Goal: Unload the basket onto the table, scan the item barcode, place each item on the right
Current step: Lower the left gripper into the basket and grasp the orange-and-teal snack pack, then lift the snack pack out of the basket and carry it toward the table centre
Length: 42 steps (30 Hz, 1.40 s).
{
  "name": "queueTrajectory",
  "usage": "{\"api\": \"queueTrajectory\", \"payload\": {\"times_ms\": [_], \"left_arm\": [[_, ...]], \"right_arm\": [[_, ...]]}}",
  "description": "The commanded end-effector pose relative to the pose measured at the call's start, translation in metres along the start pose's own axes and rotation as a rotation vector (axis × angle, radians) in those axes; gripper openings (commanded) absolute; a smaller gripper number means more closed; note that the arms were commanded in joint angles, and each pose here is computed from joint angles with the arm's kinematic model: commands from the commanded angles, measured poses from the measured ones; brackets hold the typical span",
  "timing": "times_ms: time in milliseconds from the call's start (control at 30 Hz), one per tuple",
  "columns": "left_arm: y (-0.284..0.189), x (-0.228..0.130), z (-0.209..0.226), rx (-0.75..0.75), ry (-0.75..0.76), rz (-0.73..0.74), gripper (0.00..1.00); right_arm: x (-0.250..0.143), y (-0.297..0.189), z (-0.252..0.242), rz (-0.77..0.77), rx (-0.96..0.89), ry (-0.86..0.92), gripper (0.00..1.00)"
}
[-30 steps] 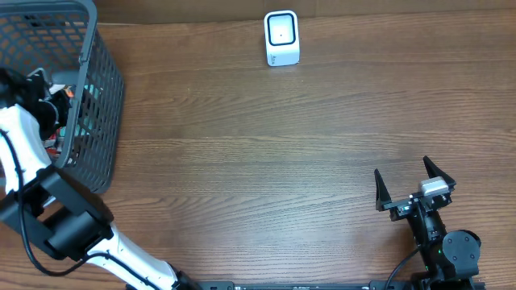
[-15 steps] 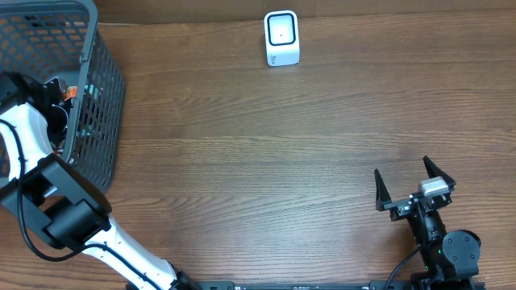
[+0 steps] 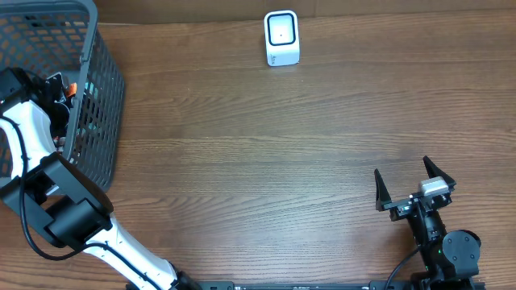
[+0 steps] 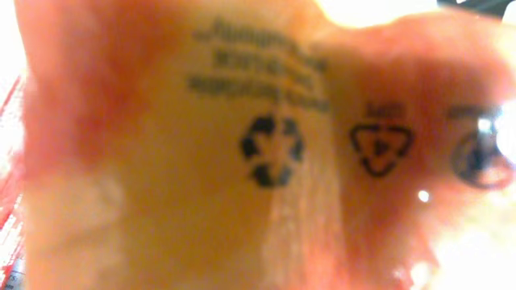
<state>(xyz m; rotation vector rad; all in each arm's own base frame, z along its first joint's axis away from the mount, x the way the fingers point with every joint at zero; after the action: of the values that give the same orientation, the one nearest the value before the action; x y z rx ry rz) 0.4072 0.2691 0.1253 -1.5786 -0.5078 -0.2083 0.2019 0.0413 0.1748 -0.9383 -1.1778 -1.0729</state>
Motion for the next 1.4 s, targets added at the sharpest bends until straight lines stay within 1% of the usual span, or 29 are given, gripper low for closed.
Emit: {"api": "queueTrajectory", "payload": {"times_ms": [0,267,367,467,633,767,833,967,1100,1233,1367], "left_arm": [[-0.014,0.011,0.005,0.04,0.019,-0.032,0.39],[-0.072,0.035,0.0,0.102,0.027,-0.162,0.39],[-0.101,0.042,-0.001,0.159,0.039,-0.209,0.39],[-0.132,0.044,0.0,0.227,-0.014,-0.253,0.39],[-0.181,0.051,-0.016,0.249,-0.053,-0.363,0.39],[-0.234,0.052,-0.032,0.256,-0.135,-0.485,0.4],[-0.267,0.052,-0.044,0.259,-0.138,-0.567,0.39],[-0.323,0.044,-0.072,0.233,-0.117,-0.703,0.38],[-0.363,0.03,-0.105,0.155,-0.067,-0.797,0.37],[-0.391,0.013,-0.132,0.102,-0.018,-0.85,0.35],[-0.407,-0.004,-0.146,0.091,-0.018,-0.865,0.35]], "right_arm": [[-0.003,0.0,-0.001,0.0,-0.004,-0.004,1.0],[-0.003,0.0,-0.001,0.0,-0.004,-0.004,1.0],[-0.003,0.0,-0.001,0.0,-0.004,-0.004,1.0],[-0.003,0.0,-0.001,0.0,-0.004,-0.004,1.0],[-0.003,0.0,-0.001,0.0,-0.004,-0.004,1.0],[-0.003,0.0,-0.001,0.0,-0.004,-0.004,1.0],[-0.003,0.0,-0.001,0.0,-0.004,-0.004,1.0],[-0.003,0.0,-0.001,0.0,-0.004,-0.004,1.0],[-0.003,0.0,-0.001,0.0,-0.004,-0.004,1.0],[-0.003,0.0,-0.001,0.0,-0.004,-0.004,1.0],[-0.003,0.0,-0.001,0.0,-0.004,-0.004,1.0]]}}
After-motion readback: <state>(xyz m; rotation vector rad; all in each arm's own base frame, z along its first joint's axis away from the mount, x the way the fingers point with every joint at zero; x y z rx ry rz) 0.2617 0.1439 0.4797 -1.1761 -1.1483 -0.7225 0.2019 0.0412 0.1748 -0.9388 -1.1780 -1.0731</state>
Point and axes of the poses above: each gripper's point midway between its finger pads, its own y axis out along the fingers, its own z axis along the line the jaws close on, x = y × z, the point moved 4 cm from there along -y, back along the fingers, and after that the axes turned 14 degrees about y, right-handed, at the moved point
